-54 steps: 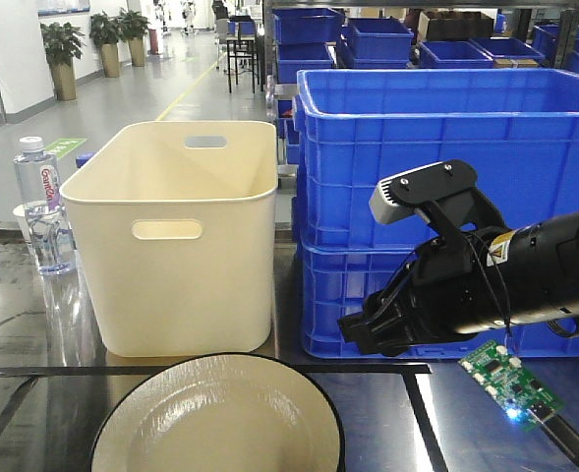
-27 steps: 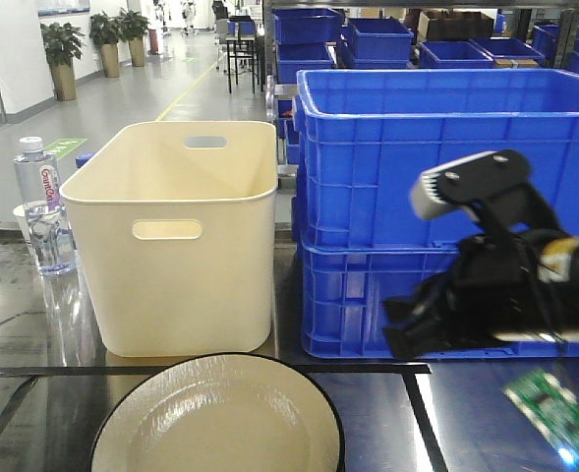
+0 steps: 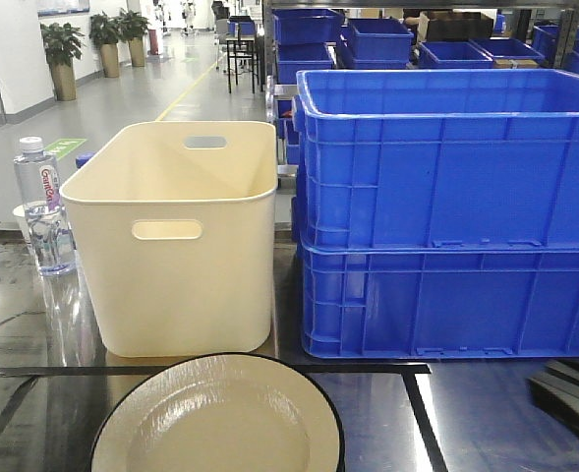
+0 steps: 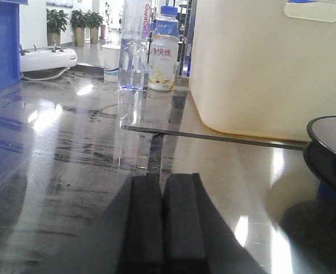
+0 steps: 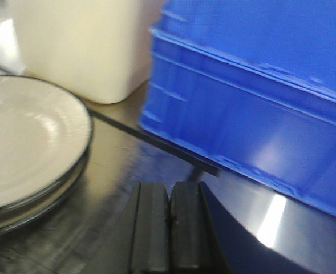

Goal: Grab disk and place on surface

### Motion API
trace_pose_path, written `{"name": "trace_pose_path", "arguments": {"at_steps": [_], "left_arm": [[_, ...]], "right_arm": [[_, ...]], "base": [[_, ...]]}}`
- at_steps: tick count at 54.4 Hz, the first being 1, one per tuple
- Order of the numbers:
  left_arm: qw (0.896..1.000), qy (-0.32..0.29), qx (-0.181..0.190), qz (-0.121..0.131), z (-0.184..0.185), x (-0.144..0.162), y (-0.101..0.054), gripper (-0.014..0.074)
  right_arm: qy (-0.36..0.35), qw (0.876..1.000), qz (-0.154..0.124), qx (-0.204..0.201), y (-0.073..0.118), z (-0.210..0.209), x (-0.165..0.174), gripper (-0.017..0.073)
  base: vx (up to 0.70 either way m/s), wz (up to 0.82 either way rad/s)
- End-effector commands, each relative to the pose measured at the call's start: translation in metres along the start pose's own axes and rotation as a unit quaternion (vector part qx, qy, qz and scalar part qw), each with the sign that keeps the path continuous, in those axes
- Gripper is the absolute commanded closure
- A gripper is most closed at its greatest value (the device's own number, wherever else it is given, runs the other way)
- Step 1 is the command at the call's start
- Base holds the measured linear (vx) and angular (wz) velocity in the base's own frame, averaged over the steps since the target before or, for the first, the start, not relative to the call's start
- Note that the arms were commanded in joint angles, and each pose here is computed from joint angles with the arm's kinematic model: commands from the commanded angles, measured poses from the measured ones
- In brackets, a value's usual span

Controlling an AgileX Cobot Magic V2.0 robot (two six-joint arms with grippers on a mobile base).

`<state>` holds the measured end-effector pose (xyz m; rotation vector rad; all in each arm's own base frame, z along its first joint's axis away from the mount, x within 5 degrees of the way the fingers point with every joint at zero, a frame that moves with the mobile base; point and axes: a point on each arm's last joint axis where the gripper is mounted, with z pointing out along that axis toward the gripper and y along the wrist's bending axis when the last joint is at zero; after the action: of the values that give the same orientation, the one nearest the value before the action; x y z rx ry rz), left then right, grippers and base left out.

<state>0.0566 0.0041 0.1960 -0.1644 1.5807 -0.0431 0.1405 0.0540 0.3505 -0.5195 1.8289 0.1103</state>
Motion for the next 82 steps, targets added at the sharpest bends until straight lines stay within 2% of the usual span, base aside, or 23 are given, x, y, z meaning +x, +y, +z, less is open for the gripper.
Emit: {"name": "trace_pose_path", "arguments": {"at_steps": [1,6,19,27,34,43,82], "left_arm": [[0.999,-0.049,0.004,-0.002,-0.002,-0.013,-0.001,0.0602],[0.999,-0.049,0.004,-0.002,-0.002,-0.013,-0.001,0.0602],[0.999,-0.049,0.004,-0.002,-0.002,-0.013,-0.001,0.0602],[0.999,-0.049,0.004,-0.002,-0.002,-0.013,-0.001,0.0602],[0.999,-0.049,0.004,-0.002,-0.002,-0.013,-0.001,0.0602],[0.999,-0.044,0.004,-0.002,-0.001,-0.012,-0.001,0.0602],[0.999,-0.041,0.004,-0.002,-0.001,-0.012,-0.001,0.0601]], "right_arm": [[-0.066,0.996,0.029,0.052,-0.01,-0.016,0.007,0.0568],[-0.07,0.992,0.045,0.093,-0.013,-0.027,0.036,0.0567],[-0.084,0.981,0.058,0.166,-0.003,-0.043,0.112,0.0567],[-0.125,0.972,0.069,0.186,0.006,-0.046,0.148,0.0567],[-0.175,0.964,0.06,0.192,0.014,-0.045,0.172,0.0567],[-0.153,0.969,0.067,0.184,0.015,-0.042,0.175,0.0567],[-0.153,0.968,0.068,0.184,0.015,-0.042,0.175,0.0567]], "base": [[0.0,0.0],[0.0,0.0],[0.0,0.0],[0.0,0.0],[0.0,0.0],[0.0,0.0],[0.0,0.0]]}}
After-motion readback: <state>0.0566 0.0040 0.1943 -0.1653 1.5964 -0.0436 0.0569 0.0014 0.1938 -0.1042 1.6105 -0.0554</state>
